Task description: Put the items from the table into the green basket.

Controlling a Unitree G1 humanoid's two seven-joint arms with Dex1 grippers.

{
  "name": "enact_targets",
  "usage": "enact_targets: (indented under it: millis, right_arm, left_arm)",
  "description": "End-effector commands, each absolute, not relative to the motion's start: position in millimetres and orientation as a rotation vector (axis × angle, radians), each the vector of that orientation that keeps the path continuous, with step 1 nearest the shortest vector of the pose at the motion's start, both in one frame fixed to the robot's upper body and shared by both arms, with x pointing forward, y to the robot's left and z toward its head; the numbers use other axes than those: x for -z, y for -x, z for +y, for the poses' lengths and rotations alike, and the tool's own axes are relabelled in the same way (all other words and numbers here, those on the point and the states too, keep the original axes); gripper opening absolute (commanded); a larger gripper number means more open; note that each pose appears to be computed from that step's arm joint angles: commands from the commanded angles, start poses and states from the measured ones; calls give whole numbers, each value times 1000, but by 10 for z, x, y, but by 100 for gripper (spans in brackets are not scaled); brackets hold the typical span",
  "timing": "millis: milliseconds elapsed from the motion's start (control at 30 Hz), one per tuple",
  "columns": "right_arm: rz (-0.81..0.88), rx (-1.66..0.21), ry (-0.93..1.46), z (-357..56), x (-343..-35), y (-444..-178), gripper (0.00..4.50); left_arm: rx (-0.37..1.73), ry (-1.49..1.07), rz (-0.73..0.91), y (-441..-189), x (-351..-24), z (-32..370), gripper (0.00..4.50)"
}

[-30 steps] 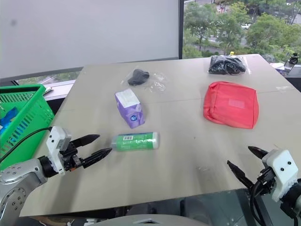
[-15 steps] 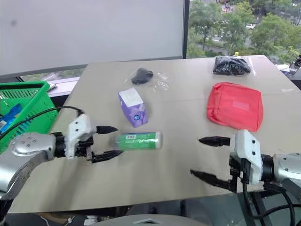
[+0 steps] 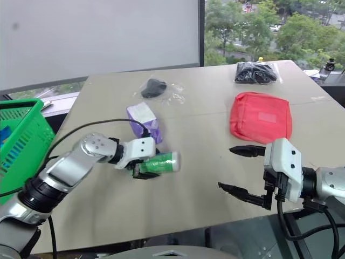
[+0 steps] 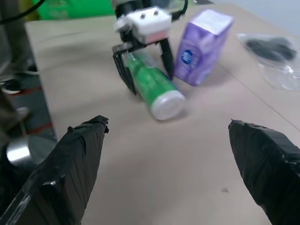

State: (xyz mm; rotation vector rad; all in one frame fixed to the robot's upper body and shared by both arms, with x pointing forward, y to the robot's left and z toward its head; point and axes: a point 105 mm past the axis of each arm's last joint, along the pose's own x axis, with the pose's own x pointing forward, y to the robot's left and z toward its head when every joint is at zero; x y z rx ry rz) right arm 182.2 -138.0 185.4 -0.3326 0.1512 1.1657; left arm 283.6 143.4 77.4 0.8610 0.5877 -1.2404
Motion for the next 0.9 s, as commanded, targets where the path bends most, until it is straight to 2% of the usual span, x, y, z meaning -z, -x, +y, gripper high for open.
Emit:
enact_targets:
  millis: [33, 100, 167, 233, 333, 367, 433, 500, 600, 667, 700, 767, 833, 900]
  right_arm:
    - [127, -1148, 356, -1343, -1890, -1784, 450]
    - [129, -1139, 356, -1342, -1879, -1789, 450]
    - [128, -1134, 356, -1341, -1872, -1802, 450]
    - [114, -1137, 350, -1321, -1881, -1822, 450]
    - [54, -1174, 306, -1242, -1974, -1840, 450]
    - [39, -1185, 293, -1224, -2002, -1844, 450]
    - [4, -1211, 276, -1185, -2059, -1861, 450]
    - [-30, -1237, 254, -1137, -2118, -1909, 450]
    - [-76, -1283, 240, -1039, -2186, -2013, 450]
    - [-98, -1316, 237, -984, -2219, -2075, 450]
    - [-107, -1333, 239, -958, -2232, -2102, 450]
    - [-122, -1365, 237, -918, -2255, -2135, 450]
    - [-138, -1398, 232, -877, -2281, -2164, 450]
    - [-155, -1421, 238, -855, -2299, -2183, 450]
  left_arm:
    - [1288, -911, 605, -2796, -736, 1472, 266]
    - [1283, -912, 613, -2793, -702, 1515, 202]
    - [1273, -899, 609, -2796, -694, 1546, 184]
    - [1370, -670, 549, -2623, -893, 1440, 183]
    - [1388, -85, 486, -2467, -1589, 1548, 182]
    - [1394, 28, 470, -2414, -1757, 1603, 182]
    - [1284, 210, 392, -2501, -2071, 1782, 182]
    - [1089, 307, 269, -2656, -2320, 2071, 182]
    - [622, 389, 31, -2910, -2608, 2834, 182]
    - [171, 338, -59, -3005, -2607, 3570, 182]
    - [-17, 277, -73, -2965, -2595, 3890, 182]
    - [-240, 88, -32, -2850, -2549, 4243, 182]
    - [-275, -255, 103, -2763, -2418, 4317, 182]
    - [-256, -384, 175, -2714, -2310, 4334, 182]
